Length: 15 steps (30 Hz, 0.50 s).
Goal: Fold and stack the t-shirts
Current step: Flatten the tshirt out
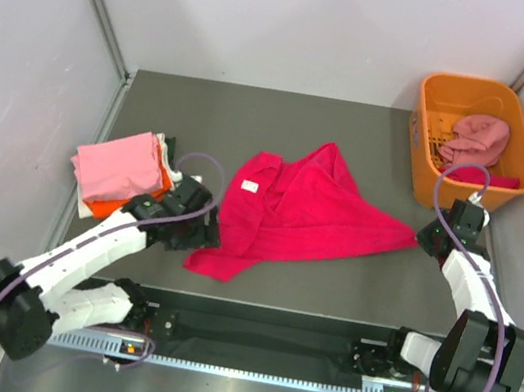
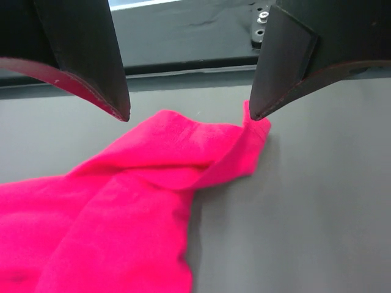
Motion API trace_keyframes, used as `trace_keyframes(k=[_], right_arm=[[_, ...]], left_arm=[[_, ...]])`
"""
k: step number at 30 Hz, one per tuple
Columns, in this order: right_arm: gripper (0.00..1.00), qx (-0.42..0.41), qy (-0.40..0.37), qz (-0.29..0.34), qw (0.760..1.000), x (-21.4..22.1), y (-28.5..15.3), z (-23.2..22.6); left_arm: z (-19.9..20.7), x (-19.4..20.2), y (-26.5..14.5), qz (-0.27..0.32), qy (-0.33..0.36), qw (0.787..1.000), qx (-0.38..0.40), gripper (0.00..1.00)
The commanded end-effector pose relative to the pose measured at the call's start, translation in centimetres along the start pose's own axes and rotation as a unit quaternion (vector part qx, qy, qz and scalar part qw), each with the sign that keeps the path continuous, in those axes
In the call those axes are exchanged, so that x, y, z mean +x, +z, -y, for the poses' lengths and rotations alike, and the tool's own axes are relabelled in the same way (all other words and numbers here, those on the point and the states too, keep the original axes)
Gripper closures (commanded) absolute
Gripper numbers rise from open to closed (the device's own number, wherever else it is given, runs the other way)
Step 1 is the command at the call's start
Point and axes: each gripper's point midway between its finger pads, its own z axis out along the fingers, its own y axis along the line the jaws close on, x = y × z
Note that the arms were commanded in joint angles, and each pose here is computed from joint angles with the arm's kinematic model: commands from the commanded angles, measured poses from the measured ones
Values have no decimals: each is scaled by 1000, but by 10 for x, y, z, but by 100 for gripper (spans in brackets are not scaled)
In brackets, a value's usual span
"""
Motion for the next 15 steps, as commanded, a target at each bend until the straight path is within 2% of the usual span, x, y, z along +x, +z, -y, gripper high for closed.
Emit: trace_keyframes(k=[1, 5, 15], right_arm=[[100, -26, 6, 45, 999, -29, 1, -14], [100, -31, 7, 53, 998, -34, -2, -17], [100, -78, 5, 31, 996, -23, 1, -32]], left_arm=[[2, 7, 7, 4, 59, 997, -57, 17], [-9, 21, 16, -7, 63, 991, -114, 22], [-22, 10, 4, 36, 35, 989, -136, 26]])
